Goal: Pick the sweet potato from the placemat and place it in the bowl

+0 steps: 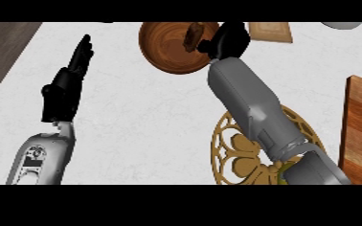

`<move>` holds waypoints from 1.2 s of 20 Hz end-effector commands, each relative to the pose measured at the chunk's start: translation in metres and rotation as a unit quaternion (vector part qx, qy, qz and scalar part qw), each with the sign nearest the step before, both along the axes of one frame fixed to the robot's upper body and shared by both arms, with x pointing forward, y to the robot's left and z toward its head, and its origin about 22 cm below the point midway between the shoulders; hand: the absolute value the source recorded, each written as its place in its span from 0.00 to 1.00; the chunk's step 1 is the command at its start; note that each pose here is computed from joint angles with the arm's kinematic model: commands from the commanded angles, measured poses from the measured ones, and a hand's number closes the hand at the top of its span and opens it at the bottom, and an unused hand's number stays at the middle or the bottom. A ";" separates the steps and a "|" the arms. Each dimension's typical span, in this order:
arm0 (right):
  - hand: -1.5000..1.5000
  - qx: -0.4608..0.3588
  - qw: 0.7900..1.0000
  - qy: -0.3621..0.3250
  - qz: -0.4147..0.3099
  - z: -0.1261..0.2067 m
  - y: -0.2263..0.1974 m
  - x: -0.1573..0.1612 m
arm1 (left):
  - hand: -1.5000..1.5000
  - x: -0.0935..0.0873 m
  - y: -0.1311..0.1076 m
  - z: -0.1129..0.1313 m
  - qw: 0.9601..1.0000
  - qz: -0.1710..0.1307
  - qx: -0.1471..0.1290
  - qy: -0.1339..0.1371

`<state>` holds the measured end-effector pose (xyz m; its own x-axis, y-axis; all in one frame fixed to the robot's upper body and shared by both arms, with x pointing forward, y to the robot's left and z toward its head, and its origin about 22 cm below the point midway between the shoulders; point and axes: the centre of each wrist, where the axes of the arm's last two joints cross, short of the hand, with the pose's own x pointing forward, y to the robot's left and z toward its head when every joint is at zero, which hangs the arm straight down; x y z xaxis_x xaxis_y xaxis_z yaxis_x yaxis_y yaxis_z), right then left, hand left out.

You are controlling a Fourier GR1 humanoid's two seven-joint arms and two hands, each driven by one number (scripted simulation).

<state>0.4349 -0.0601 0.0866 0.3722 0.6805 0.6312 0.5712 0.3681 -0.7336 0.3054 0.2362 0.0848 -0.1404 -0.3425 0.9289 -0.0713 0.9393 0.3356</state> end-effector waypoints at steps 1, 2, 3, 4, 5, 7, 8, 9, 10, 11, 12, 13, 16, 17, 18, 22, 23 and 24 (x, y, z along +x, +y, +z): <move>0.00 0.067 0.996 -0.059 0.004 0.001 0.000 -0.002 | 0.50 0.001 -0.012 -0.009 1.000 0.003 -0.006 0.004; 0.00 0.076 0.995 -0.070 0.003 -0.008 -0.005 -0.004 | 0.50 0.000 -0.009 -0.005 1.000 0.001 -0.005 0.006; 0.00 0.075 0.994 -0.080 0.003 0.003 -0.001 0.000 | 0.50 0.006 0.000 0.013 1.000 -0.001 0.001 -0.006; 0.00 0.077 0.992 -0.097 0.008 -0.003 -0.001 -0.004 | 0.50 0.003 0.000 0.008 1.000 0.006 -0.003 0.006; 0.00 0.086 0.990 -0.109 0.010 0.009 0.001 0.001 | 0.50 0.006 0.002 0.005 1.000 0.005 -0.002 0.001; 0.00 0.089 0.990 -0.112 0.005 0.004 0.000 -0.001 | 0.50 -0.004 -0.012 0.001 1.000 0.011 -0.004 0.003; 0.00 0.094 0.988 -0.125 0.006 0.000 -0.001 -0.002 | 0.50 0.003 0.004 0.008 1.000 0.017 -0.008 0.008; 0.00 0.110 0.985 -0.131 0.007 0.008 0.001 -0.002 | 0.50 -0.008 0.013 -0.018 1.000 0.022 -0.001 0.019; 0.00 0.119 0.984 -0.136 0.005 -0.001 -0.001 -0.005 | 0.50 0.004 0.011 -0.001 1.000 0.019 -0.008 0.012; 0.00 0.119 0.982 -0.143 0.007 -0.005 -0.002 -0.007 | 0.50 -0.002 0.005 -0.005 1.000 0.013 0.000 0.005; 0.00 0.139 0.979 -0.146 0.010 -0.008 -0.002 -0.012 | 0.50 0.008 0.012 0.006 1.000 0.021 -0.011 0.008; 0.00 0.148 0.978 -0.145 0.020 -0.005 -0.004 -0.013 | 0.50 -0.010 0.010 -0.004 1.000 0.027 -0.011 0.010; 0.00 0.175 0.970 -0.165 0.037 -0.011 0.007 -0.030 | 0.50 -0.003 0.014 -0.002 0.999 0.025 -0.009 0.020; 0.00 0.179 0.970 -0.159 0.052 -0.011 0.010 -0.036 | 0.50 -0.025 0.042 -0.026 0.999 0.041 0.000 0.030; 0.00 0.194 0.965 -0.165 0.062 -0.015 0.012 -0.046 | 0.50 -0.014 0.037 -0.017 0.999 0.045 -0.007 0.026; 0.00 0.223 0.955 -0.167 0.106 -0.028 0.024 -0.083 | 0.50 -0.013 0.032 -0.013 0.998 0.055 -0.002 0.023; 0.00 0.233 0.951 -0.165 0.120 -0.035 0.032 -0.096 | 0.50 -0.008 0.010 -0.015 0.999 0.050 -0.004 0.016; 0.00 0.227 0.952 -0.163 0.122 -0.040 0.029 -0.101 | 0.50 -0.007 0.038 0.008 0.998 0.053 -0.003 0.022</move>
